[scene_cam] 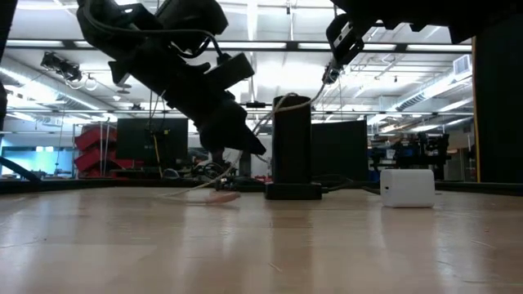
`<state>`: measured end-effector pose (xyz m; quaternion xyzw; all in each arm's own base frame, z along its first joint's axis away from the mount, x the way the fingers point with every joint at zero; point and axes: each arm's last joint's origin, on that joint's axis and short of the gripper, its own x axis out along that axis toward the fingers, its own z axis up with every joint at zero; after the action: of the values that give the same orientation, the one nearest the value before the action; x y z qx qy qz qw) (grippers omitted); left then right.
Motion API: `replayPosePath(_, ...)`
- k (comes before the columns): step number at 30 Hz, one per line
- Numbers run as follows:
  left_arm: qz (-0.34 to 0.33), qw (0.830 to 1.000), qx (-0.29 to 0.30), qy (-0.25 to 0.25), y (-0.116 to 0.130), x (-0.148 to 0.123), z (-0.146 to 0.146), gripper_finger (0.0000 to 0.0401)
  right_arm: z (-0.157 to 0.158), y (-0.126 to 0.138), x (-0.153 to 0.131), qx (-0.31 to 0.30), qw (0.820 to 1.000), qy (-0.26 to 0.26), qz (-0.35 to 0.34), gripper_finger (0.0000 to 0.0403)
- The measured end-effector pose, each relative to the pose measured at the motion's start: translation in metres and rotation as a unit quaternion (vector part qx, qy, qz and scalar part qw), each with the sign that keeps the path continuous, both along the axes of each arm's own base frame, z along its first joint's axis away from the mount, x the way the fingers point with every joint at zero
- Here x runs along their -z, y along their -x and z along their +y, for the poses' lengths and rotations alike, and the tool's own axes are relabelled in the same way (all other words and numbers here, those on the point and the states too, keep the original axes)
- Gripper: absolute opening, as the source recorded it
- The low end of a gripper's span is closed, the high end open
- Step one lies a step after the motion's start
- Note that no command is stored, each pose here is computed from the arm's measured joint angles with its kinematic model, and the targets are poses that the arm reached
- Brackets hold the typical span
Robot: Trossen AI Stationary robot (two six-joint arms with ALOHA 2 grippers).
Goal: Plug in charger
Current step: Insert the charger cable into the charger adapter
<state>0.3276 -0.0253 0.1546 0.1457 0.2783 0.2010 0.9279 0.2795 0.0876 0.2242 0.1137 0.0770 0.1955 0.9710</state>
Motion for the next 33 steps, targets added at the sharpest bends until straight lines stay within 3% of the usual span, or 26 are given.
replayPosePath(3, -0.007, 1.000, -0.006, -0.002, 0.000, -0.004, 0.000, 0.0014, 0.000, 0.000, 0.000, -0.001, 1.000, 0.000, 0.001, 0.0000)
replayPosePath(11, -0.054, 0.996, -0.062, -0.032, 0.008, -0.032, 0.003, 0.0003, 0.000, 0.000, 0.002, -0.002, 1.000, 0.003, 0.009, 0.0000)
replayPosePath(19, -0.090, 0.983, -0.121, -0.105, 0.029, -0.077, 0.003, 0.0001, 0.000, 0.000, 0.003, -0.004, 1.000, 0.004, 0.015, 0.0000)
replayPosePath(22, -0.077, 0.970, -0.166, -0.159, 0.043, -0.093, -0.004, 0.0001, 0.000, 0.001, 0.006, -0.003, 0.999, 0.001, 0.035, 0.0000)
replayPosePath(28, -0.046, 0.918, -0.294, -0.263, 0.083, -0.129, -0.030, 0.0000, -0.001, 0.003, 0.016, 0.005, 0.996, 0.000, 0.092, 0.0000)
replayPosePath(33, -0.082, 0.931, -0.262, -0.242, 0.100, -0.127, -0.049, 0.0000, -0.002, 0.006, 0.025, 0.018, 0.990, 0.008, 0.140, 0.0000)
